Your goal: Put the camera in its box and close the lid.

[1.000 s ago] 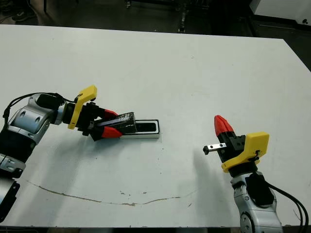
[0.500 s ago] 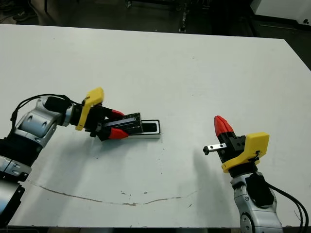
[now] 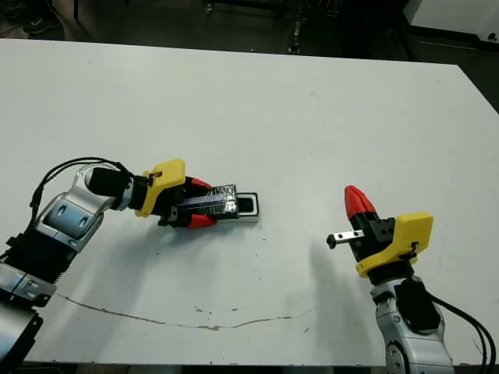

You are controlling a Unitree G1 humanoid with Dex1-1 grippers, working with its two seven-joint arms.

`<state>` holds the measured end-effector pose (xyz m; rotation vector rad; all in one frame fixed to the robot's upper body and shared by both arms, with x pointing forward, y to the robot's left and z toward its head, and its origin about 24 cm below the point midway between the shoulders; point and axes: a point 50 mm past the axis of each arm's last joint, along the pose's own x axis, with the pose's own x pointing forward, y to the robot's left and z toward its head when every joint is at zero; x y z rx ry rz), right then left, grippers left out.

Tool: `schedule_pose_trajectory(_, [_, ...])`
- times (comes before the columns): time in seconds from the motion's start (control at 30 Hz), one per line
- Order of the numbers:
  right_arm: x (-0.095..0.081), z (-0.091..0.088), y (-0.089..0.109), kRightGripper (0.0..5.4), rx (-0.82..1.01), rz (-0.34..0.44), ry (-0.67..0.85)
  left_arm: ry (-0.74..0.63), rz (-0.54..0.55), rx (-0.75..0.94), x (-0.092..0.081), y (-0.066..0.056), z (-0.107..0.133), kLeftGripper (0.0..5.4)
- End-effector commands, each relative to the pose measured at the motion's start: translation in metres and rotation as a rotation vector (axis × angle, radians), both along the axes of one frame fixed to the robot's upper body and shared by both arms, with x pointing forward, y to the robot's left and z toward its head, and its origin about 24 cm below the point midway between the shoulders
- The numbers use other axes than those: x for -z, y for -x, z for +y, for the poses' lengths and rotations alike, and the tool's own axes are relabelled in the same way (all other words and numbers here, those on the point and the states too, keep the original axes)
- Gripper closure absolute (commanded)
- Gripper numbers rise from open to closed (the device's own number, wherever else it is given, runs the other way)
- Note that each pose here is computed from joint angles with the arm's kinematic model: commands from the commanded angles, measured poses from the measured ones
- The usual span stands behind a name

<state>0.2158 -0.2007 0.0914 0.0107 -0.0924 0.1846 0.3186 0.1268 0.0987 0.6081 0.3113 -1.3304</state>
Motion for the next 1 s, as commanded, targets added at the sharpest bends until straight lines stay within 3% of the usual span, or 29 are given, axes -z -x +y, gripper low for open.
schedule_pose_trajectory(0.03, [0.003,-0.004,0.002,5.4,0.012,0.02,-0.002,-0.009,0.17,0.026,0.034,0.015,-0.01,2.24])
schedule_pose_trajectory(0.27, [0.003,-0.004,0.002,5.4,0.012,0.021,0.005,0.047,0.255,0.018,0.041,0.008,-0.013,2.24])
schedule_pose_trajectory(0.63, [0.003,-0.005,0.002,5.4,0.018,0.022,-0.003,0.084,0.391,0.044,0.049,-0.01,-0.044,2.24])
schedule_pose_trajectory(1.0, [0.002,-0.007,0.001,5.4,0.019,0.024,-0.013,0.034,0.345,0.1,0.056,-0.008,-0.063,2.24])
